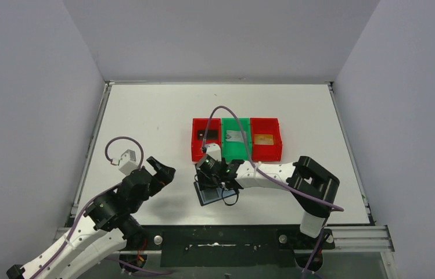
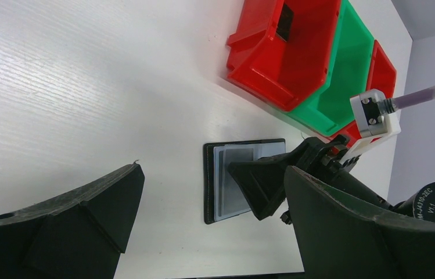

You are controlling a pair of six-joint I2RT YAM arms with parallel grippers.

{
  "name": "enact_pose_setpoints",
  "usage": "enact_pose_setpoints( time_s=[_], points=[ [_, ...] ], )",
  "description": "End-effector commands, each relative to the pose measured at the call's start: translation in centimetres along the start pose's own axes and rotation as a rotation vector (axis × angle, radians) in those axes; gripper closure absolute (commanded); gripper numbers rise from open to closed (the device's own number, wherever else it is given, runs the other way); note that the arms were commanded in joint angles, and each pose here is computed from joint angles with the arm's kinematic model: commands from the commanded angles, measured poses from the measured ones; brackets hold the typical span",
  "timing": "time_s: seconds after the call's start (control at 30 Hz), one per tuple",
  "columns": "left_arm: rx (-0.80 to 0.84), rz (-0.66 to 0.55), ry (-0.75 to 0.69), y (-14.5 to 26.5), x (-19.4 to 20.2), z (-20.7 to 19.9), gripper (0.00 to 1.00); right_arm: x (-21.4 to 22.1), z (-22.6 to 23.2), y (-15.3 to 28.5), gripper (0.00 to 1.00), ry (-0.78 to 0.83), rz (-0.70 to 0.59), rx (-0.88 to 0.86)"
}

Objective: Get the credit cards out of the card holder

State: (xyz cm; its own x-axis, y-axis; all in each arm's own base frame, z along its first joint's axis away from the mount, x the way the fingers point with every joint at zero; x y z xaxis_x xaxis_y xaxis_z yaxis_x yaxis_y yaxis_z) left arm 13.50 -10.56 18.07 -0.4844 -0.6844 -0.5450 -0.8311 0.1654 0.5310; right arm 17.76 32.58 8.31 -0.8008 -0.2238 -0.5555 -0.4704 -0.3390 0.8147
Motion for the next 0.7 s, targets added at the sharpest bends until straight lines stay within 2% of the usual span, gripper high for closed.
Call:
enact_pose_setpoints(
  time_s=[0.0, 0.13, 0.23, 0.37, 0.47, 0.67],
  points=[
    [0.019, -0.027, 0.033, 0.0, -0.5, -0.5, 0.06, -0.9, 0.5, -0.7, 0.4, -0.018, -0.024, 0.026],
    [0.025, -0.013, 0.042, -0.2, -0.1, -0.5, 0.06, -0.2, 0.3, -1.3, 0.44, -0.014, -0.001, 0.05],
    [0.029, -0.008, 0.046, -0.3, 0.0, -0.5, 0.06, 0.1, 0.0, -1.4, 0.51, -0.017, 0.005, 0.074],
    [0.029, -0.005, 0.045, -0.5, 0.1, -0.5, 0.06, -0.1, 0.1, -1.3, 0.64, -0.027, -0.005, 0.058],
    [0.038, 0.006, 0.042, -0.6, 0.3, -0.6, 0.06, -0.4, 0.1, -1.0, 0.7, -0.047, -0.014, 0.042],
    [0.062, 0.056, 0.014, -1.2, 1.2, -1.3, 0.06, -0.7, -0.2, -1.1, 0.92, -0.103, -0.008, -0.037]
  ],
)
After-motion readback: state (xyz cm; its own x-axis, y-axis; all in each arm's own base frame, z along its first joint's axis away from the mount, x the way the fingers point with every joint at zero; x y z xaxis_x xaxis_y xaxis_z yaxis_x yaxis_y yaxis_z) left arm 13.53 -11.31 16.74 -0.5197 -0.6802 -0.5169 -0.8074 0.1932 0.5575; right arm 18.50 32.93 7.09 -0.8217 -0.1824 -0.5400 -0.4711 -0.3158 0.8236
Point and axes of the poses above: each gripper's point midway between its finger pads, its own y axis back along the fingers, its own z axis along the line the jaws close on, x = y × z, the point moved 6 cm from there along y, back along the fingers, and after that the axes turned 2 degrees about y, right-handed, at the moved point
